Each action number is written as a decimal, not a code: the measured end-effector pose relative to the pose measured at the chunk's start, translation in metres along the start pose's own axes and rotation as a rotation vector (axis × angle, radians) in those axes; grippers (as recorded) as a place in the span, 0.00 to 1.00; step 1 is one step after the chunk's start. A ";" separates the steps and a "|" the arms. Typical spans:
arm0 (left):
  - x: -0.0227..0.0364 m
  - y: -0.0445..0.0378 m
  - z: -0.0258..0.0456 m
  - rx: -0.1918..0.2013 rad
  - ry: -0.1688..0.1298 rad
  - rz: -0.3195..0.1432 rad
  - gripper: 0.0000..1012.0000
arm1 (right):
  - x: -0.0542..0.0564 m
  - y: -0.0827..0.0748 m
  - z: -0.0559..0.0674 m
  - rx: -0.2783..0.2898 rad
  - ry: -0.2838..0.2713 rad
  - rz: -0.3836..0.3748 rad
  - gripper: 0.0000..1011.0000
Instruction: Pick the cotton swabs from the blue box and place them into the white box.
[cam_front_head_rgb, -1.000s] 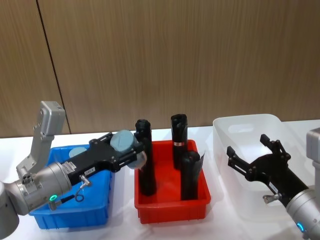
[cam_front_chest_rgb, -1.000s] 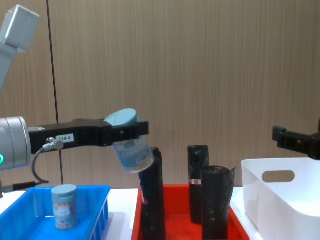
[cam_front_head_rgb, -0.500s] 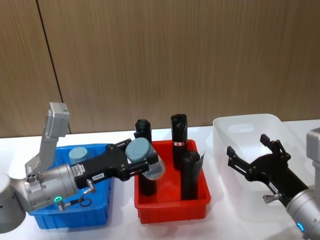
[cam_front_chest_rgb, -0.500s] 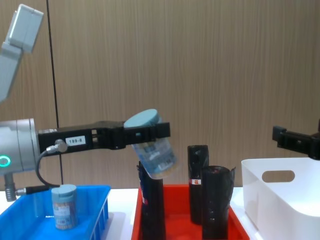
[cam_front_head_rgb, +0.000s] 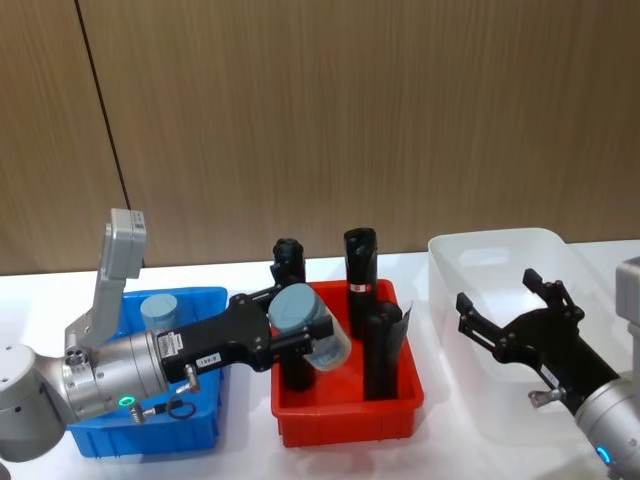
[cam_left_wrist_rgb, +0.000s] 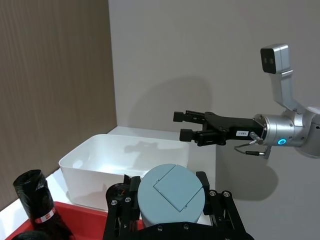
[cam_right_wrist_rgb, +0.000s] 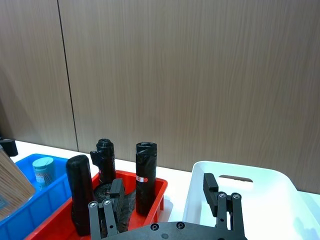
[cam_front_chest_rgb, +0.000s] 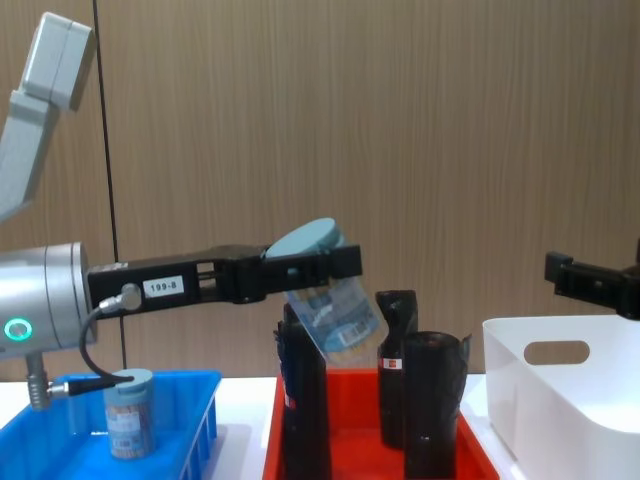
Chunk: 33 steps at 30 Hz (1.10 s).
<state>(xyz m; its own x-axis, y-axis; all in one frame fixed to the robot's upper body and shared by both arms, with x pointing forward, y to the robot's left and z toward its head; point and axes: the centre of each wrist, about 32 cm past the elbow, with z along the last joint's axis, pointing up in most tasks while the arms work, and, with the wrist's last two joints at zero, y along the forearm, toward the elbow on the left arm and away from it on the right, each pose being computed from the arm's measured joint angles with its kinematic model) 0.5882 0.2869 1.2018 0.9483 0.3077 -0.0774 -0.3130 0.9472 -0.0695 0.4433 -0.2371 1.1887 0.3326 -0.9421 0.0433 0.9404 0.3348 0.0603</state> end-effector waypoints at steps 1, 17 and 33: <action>0.0001 -0.0002 -0.0003 -0.001 0.000 -0.003 0.66 | 0.000 0.000 0.000 0.000 0.000 0.000 0.99; 0.0015 -0.0020 -0.0025 -0.010 0.005 -0.030 0.66 | 0.004 0.002 0.003 -0.005 -0.047 0.041 0.99; 0.0018 -0.0026 -0.0032 -0.012 0.006 -0.038 0.66 | 0.022 0.013 0.026 -0.046 -0.117 0.216 0.99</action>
<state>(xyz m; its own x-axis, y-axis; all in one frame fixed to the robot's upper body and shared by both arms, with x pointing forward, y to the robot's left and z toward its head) 0.5905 0.2847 1.1987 0.9592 0.2709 -0.0805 -0.2774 0.9570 -0.0848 0.4607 -0.2529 1.2167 0.5182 -0.8392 0.1651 0.8515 0.5242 -0.0081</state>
